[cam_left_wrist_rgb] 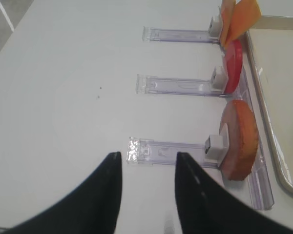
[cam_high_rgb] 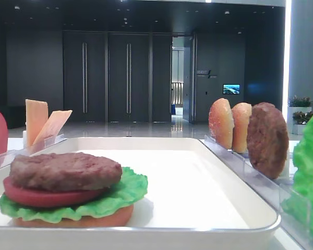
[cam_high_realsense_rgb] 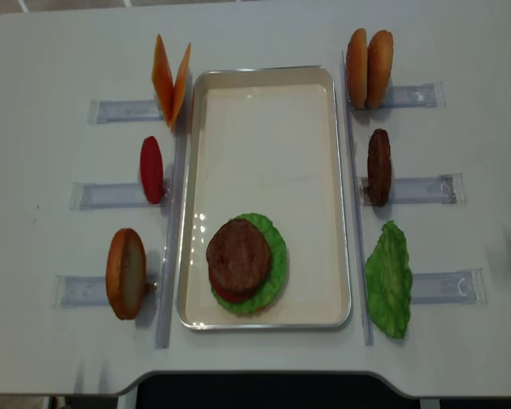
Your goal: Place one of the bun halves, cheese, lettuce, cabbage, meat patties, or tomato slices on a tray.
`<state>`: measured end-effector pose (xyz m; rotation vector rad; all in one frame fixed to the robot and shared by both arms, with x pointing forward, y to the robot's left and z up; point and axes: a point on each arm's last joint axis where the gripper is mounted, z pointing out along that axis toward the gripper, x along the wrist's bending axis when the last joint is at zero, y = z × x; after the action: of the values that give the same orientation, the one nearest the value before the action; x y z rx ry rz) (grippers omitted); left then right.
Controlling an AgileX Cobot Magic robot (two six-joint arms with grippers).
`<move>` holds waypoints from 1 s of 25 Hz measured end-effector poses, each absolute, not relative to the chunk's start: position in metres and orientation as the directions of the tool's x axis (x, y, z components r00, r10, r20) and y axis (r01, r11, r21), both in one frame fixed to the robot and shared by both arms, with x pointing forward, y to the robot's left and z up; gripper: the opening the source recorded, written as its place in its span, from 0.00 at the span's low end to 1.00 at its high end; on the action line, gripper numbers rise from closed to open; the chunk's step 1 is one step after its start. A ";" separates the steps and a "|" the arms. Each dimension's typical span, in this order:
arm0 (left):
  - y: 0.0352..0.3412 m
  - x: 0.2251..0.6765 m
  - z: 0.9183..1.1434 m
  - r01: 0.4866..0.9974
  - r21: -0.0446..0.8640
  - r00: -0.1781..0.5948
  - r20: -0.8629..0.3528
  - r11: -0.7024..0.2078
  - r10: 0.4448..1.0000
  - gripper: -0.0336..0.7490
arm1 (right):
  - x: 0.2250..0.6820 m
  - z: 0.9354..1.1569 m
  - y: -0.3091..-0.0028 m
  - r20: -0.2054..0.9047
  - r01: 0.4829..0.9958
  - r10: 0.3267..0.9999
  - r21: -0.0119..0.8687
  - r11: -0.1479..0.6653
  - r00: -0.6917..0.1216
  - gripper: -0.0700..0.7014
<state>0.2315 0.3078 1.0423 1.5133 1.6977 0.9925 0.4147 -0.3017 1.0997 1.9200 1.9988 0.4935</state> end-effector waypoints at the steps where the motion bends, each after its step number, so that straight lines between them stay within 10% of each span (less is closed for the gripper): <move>1: 0.308 0.231 1.042 0.502 0.864 -0.124 0.017 0.048 0.992 0.40 | 0.405 1.101 -0.301 0.006 0.880 0.999 0.475 0.031 -0.039 0.64; 25: 0.308 0.231 1.042 0.502 0.864 -0.125 0.018 0.048 0.992 0.40 | 0.239 1.049 -0.295 0.073 0.577 0.997 0.813 -0.082 0.039 0.64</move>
<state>0.2315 0.3079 1.0423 1.5134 1.6980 0.9934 0.2395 -0.2947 1.0486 1.7238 1.5959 0.9020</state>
